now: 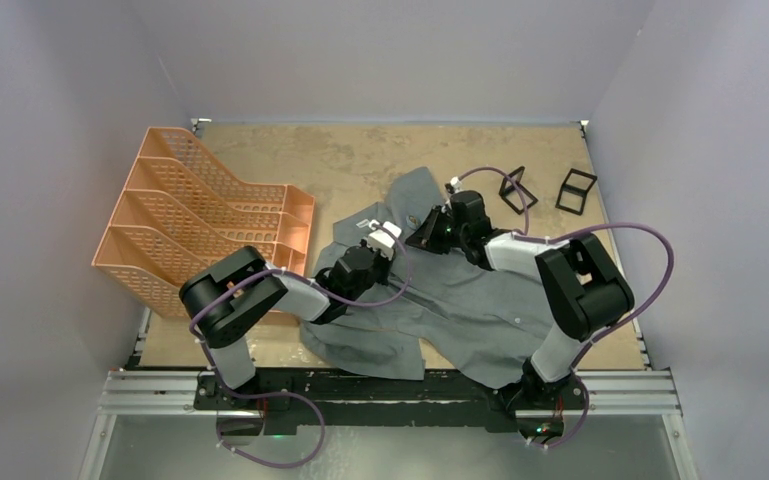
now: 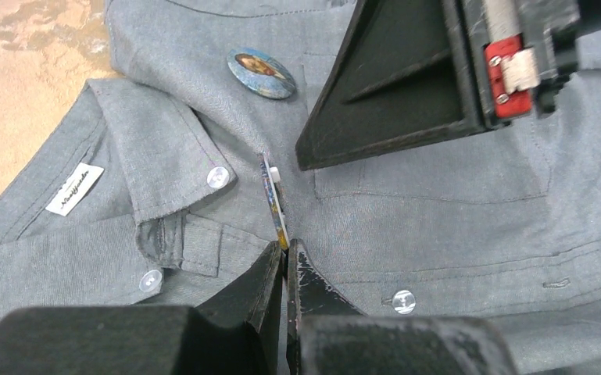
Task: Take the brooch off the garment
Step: Remove the brooch from the clothes.
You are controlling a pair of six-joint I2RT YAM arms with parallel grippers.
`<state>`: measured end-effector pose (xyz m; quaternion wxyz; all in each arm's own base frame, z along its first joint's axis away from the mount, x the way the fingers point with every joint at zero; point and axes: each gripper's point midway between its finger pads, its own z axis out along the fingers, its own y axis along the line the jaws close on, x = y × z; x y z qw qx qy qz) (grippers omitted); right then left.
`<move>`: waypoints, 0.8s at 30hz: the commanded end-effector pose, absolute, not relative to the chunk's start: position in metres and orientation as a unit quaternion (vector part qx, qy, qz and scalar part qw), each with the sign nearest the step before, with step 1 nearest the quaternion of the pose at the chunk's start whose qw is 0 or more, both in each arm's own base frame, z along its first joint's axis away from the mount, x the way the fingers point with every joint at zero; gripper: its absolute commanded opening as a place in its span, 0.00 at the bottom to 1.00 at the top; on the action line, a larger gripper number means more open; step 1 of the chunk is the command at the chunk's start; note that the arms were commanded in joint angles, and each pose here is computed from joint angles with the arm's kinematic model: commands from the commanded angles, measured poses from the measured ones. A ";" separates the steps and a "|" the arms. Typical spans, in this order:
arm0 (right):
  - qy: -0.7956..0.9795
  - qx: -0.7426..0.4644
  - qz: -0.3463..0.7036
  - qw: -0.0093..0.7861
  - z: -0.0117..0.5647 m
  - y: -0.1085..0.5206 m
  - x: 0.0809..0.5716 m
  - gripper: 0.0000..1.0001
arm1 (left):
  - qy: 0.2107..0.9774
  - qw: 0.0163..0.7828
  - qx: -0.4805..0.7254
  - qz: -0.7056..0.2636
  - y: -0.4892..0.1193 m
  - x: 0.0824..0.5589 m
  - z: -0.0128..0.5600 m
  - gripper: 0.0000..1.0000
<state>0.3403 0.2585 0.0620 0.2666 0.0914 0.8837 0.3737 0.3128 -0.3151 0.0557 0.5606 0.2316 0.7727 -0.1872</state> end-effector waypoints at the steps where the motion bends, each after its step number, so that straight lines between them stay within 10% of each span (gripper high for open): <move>1: 0.866 0.061 0.405 0.288 0.078 0.271 0.351 0.11 | 0.734 0.602 0.217 -0.230 -0.325 0.316 0.094 0.00; 24: 0.883 0.045 0.389 0.257 0.051 0.273 0.340 0.05 | 0.736 0.600 0.205 -0.235 -0.328 0.319 0.077 0.00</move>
